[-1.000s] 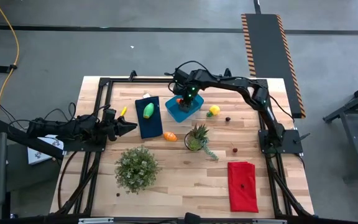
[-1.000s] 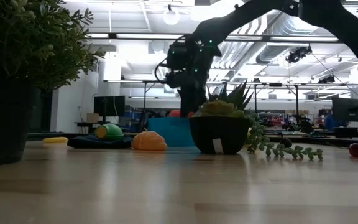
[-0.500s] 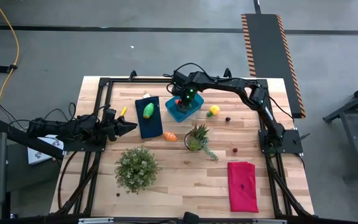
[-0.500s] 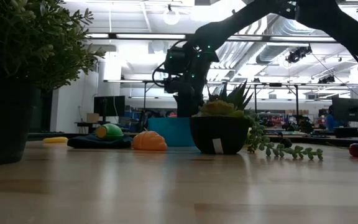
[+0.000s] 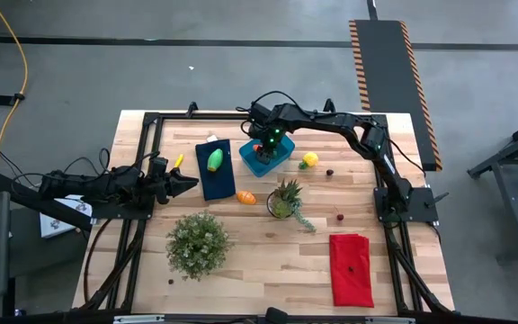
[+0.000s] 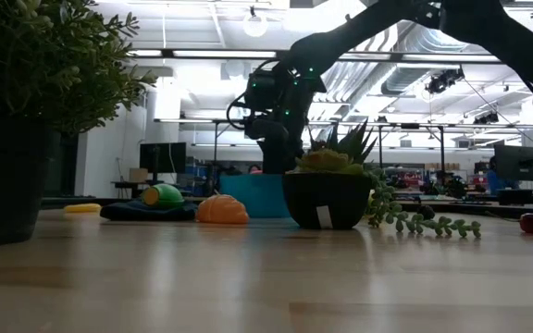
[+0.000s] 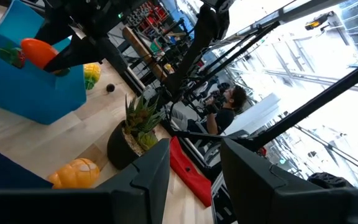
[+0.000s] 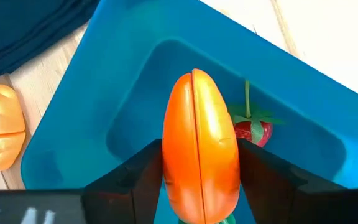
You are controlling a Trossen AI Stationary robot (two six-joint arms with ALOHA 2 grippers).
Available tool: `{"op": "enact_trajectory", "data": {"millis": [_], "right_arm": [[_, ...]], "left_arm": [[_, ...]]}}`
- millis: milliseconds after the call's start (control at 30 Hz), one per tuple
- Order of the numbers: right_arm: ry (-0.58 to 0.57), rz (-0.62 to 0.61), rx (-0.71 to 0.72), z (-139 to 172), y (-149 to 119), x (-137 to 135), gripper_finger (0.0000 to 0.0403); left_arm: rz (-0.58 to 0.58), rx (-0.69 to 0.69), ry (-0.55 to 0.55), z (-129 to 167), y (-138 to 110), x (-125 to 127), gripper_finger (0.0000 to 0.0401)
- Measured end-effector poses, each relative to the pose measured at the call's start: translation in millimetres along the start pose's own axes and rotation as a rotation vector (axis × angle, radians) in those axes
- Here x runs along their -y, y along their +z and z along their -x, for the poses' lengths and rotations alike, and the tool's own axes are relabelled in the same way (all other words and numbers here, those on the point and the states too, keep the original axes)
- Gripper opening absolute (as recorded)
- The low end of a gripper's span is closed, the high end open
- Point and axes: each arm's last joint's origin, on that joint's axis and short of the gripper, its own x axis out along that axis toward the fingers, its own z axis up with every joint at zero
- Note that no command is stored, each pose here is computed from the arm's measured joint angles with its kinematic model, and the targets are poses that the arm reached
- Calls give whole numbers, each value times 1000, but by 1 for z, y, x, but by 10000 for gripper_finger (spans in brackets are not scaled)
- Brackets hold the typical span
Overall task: Pick and placing Produce into tupperware
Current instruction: Put the orange carrot into the blue bin, then put the yellow pineapple into the blue bin
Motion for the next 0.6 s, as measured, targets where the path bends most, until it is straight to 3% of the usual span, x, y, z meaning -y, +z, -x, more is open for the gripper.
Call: {"op": "enact_trajectory", "data": {"millis": [600], "right_arm": [[0, -4, 0, 0, 0, 0, 199]], "left_arm": [[0, 0, 0, 0, 0, 0, 131]]}}
